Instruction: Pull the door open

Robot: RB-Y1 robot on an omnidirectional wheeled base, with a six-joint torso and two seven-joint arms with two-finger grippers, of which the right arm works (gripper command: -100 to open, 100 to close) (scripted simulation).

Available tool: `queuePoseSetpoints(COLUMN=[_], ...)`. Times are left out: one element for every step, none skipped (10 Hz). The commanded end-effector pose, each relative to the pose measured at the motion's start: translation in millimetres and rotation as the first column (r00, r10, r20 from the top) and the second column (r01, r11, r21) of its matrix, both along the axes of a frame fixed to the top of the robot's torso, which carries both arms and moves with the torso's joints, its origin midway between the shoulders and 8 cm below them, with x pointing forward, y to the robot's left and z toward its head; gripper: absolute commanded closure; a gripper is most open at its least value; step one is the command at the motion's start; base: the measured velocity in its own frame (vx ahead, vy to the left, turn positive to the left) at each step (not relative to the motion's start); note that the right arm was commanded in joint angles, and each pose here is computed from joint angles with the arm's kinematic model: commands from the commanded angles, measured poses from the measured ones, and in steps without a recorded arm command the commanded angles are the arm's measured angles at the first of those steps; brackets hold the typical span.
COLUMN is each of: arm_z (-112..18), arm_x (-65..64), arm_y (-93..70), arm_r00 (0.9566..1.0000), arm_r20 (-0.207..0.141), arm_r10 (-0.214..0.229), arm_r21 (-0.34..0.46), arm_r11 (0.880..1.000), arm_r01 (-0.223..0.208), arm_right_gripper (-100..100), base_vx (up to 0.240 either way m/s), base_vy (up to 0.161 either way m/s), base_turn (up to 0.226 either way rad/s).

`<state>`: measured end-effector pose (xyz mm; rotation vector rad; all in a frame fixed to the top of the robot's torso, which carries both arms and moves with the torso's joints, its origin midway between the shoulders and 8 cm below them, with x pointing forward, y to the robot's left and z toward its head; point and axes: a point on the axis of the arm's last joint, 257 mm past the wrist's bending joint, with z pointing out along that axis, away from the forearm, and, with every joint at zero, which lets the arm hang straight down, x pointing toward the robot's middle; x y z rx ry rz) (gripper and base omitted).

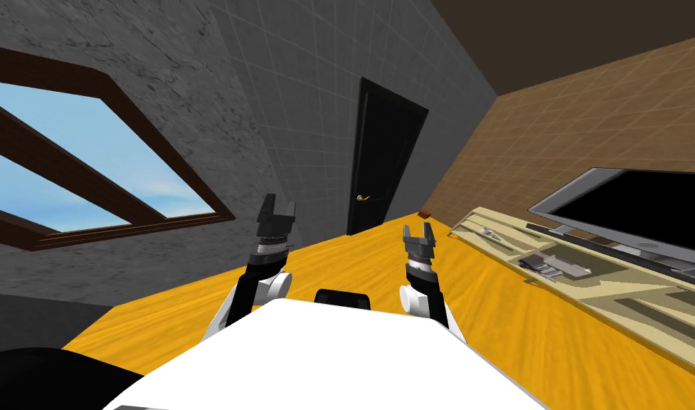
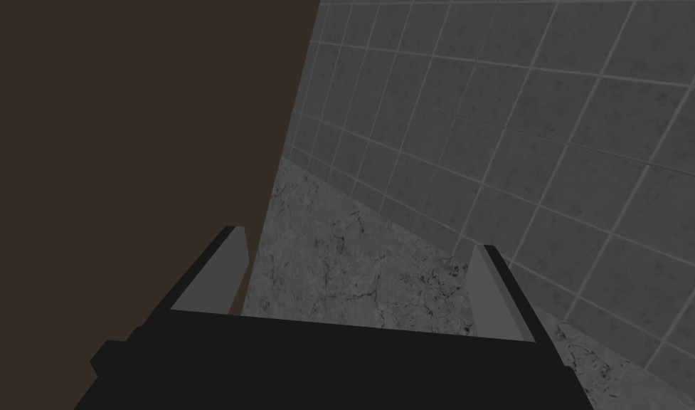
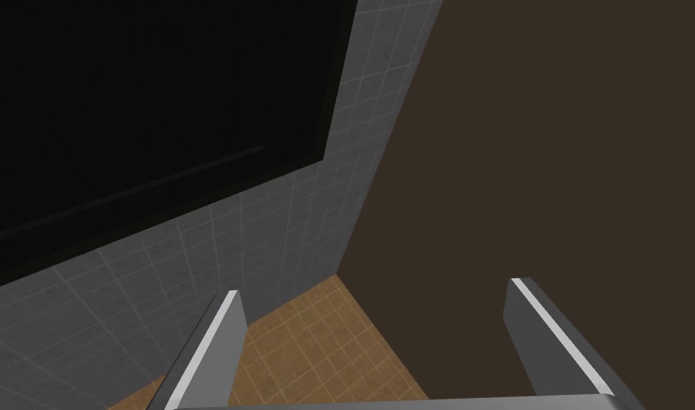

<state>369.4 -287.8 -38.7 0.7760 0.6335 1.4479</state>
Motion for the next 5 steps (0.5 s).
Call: queuePoseSetpoints(arm_z=[-15.2, -20.9, -26.7, -32.5, -38.3], arm_x=[8.2, 11.6, 14.9, 18.2, 21.4], arm_y=[2.9, 3.9, 4.9, 5.8, 6.6], arm_r00=[0.9994, 0.9988, 0.9982, 0.9973, 0.9964], arm_r20=[-0.03, -0.041, -0.052, -0.063, -0.073], arm_r10=[0.019, 0.025, 0.031, 0.037, 0.043], arm_r21=[-0.001, -0.002, -0.002, -0.002, -0.003], arm_r11=[1.0, 1.0, 1.0, 0.999, 0.999], arm_r01=[-0.019, -0.025, -0.031, -0.037, -0.043], arm_right_gripper=[-100, -100, -100, -100, -100], base_vx=[0.152, 0.145, 0.109, 0.1, 0.09], base_vy=[-0.027, -0.027, -0.014, -0.023, -0.034], base_turn=[0.125, 0.083, 0.061, 0.059, 0.078])
